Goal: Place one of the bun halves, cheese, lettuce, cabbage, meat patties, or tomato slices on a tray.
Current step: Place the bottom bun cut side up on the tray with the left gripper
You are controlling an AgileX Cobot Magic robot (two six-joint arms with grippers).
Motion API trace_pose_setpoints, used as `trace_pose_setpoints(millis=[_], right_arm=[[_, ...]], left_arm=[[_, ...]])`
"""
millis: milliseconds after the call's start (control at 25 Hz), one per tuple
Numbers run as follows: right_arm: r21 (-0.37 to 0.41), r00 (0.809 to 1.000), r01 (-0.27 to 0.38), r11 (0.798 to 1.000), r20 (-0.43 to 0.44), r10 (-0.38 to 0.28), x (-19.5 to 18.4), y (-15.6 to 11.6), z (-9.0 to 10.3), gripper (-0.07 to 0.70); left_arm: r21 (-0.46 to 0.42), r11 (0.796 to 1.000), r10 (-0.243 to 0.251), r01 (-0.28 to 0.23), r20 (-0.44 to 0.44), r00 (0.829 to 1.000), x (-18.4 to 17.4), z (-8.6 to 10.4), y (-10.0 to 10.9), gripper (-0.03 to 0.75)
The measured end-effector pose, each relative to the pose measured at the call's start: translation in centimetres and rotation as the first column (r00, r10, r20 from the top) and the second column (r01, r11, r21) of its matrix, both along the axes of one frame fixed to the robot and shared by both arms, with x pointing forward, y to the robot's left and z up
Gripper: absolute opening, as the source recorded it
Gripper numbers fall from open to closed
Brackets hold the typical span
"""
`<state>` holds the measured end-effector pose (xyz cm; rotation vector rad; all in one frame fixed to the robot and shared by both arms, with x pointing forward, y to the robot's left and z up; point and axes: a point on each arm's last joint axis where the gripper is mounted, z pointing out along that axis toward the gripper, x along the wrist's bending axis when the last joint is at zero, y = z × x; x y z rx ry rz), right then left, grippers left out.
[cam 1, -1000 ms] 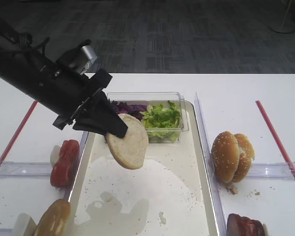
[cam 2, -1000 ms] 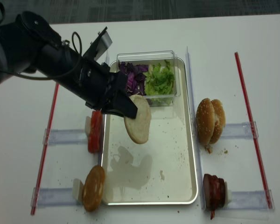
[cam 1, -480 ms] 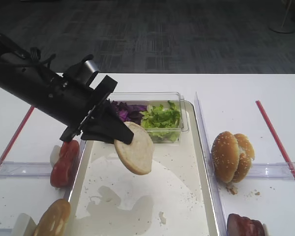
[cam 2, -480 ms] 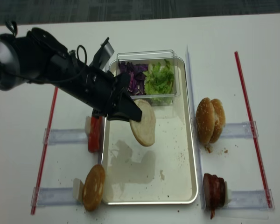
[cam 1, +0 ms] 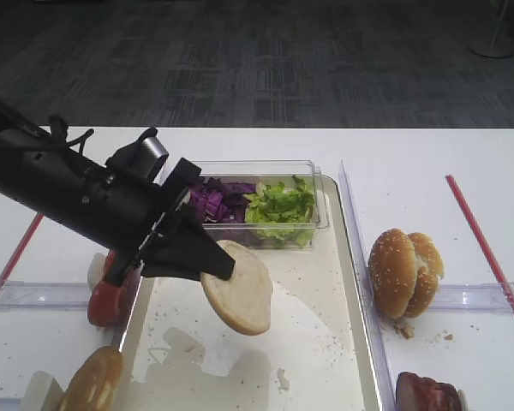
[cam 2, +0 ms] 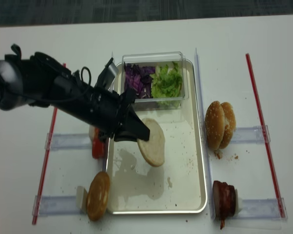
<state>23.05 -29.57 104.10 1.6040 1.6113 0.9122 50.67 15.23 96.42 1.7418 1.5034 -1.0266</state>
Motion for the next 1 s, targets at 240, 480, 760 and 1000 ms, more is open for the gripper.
trace_pose_setpoints(millis=[240, 480, 760, 1000], right_arm=[[0.0, 1.0, 0.0, 1.0, 0.0, 0.0, 0.0, 0.0, 0.0, 0.613], [0.0, 1.0, 0.0, 1.0, 0.0, 0.0, 0.0, 0.0, 0.0, 0.613], [-0.001, 1.0, -0.001, 1.0, 0.0, 0.001, 0.0, 0.0, 0.0, 0.613], [-0.001, 1.0, -0.001, 1.0, 0.0, 0.001, 0.0, 0.0, 0.0, 0.613]], left_arm=[[-0.005, 1.0, -0.02, 0.02, -0.074, 0.997, -0.2, -2.7, -1.2, 0.019], [-0.014, 1.0, -0.022, 0.021, -0.091, 0.996, 0.1, -4.3, -1.4, 0.019], [-0.024, 0.999, -0.039, 0.038, -0.061, 0.997, 0.3, -5.0, -1.3, 0.019], [-0.032, 0.999, 0.008, -0.009, -0.045, 0.999, 1.1, -5.0, 0.0, 0.019]])
